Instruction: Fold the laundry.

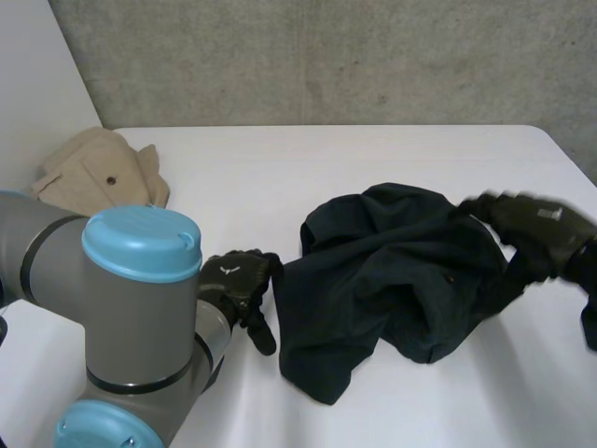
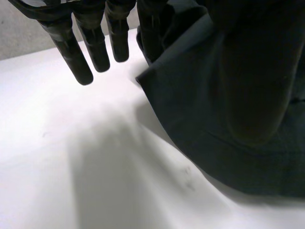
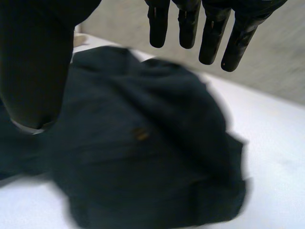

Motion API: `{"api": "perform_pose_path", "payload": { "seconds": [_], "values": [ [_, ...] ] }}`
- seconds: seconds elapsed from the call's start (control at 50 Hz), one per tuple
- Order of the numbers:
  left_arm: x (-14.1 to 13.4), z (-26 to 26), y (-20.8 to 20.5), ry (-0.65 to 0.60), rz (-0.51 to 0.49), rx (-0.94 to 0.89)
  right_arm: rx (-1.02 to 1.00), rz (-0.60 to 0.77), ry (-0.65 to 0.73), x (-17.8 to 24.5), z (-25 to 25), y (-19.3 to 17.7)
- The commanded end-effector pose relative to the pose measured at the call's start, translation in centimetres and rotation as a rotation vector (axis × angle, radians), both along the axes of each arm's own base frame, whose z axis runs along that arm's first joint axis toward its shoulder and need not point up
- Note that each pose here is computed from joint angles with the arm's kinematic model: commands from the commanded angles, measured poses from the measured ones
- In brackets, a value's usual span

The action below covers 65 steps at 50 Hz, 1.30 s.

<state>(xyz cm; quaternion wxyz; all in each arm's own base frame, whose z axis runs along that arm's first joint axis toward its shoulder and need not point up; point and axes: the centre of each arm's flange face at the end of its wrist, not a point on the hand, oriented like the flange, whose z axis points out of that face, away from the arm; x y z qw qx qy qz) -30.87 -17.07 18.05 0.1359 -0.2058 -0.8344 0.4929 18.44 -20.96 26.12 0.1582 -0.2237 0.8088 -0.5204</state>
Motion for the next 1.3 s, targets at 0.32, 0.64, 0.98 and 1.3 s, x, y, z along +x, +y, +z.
{"api": "perform_pose_path", "payload": {
  "seconds": [0.32,0.64,0.98,1.3],
  "values": [
    [-2.9,-2.4,1.6,0.004,-0.066,0.076,0.102,-0.096,-0.2,0.0,-7.3,-1.9],
    [-4.2,-3.0,-0.9,0.014,-0.009,-0.009,0.086,-0.046,-0.118,4.2,-9.9,-1.9],
    [3.6,22.0,1.2,0.229,0.105,-0.74,-0.698,0.069,0.103,2.3,15.2,-0.9],
    [2.2,21.6,-1.6,0.169,0.097,-0.828,-0.39,0.211,0.06,4.7,11.4,-6.7]
  ]
}}
